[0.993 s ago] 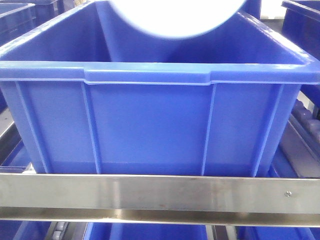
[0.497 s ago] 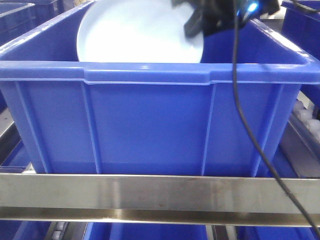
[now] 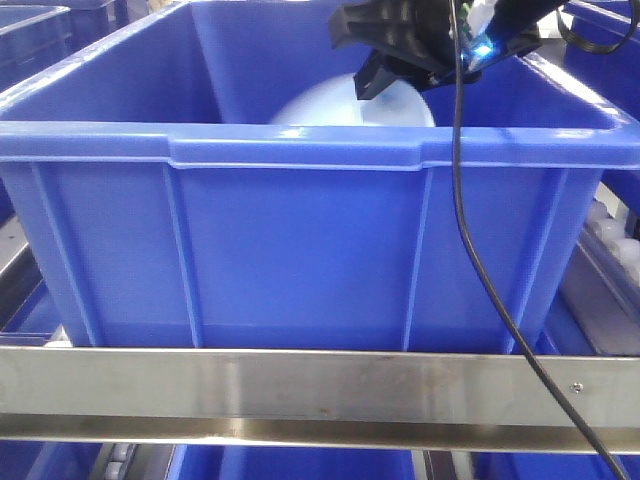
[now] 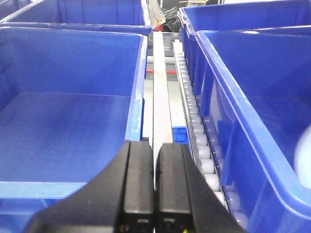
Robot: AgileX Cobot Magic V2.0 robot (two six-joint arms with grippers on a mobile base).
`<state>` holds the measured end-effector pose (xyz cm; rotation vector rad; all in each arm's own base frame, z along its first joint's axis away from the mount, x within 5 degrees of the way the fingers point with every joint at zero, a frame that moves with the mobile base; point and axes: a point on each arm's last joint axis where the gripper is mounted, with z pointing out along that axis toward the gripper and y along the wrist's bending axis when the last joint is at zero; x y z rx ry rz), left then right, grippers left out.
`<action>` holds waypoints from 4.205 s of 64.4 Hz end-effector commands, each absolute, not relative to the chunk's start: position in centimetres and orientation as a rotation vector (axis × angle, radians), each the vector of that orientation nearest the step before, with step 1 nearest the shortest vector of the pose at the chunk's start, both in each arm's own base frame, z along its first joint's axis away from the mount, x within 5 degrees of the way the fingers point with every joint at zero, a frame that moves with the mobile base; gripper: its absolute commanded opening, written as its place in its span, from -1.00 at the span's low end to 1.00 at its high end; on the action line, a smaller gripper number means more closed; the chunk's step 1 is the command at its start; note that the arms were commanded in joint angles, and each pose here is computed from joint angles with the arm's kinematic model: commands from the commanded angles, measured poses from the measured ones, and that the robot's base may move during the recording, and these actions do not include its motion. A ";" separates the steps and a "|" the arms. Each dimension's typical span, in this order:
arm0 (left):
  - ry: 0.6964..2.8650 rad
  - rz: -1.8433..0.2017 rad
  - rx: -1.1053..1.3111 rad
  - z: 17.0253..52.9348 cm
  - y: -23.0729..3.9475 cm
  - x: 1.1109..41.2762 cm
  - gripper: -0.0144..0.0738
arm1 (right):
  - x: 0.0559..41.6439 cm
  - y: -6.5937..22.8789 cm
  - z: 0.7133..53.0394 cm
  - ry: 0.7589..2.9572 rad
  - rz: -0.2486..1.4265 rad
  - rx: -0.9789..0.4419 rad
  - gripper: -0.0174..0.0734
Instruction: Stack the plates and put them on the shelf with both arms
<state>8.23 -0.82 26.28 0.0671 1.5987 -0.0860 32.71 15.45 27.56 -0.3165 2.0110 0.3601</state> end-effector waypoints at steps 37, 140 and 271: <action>1.506 -0.076 0.042 28.1 -0.6 8.3 -0.49 | 31.4 14.7 33.7 1.773 0.402 -0.268 -0.05; 1.504 -0.075 0.041 28.1 -0.6 8.3 -0.49 | 12.7 3.7 35.1 1.467 0.331 -0.110 -0.49; 1.504 -0.075 0.041 28.1 -0.6 8.3 -0.49 | 5.4 -0.3 21.0 1.421 0.037 0.120 -0.49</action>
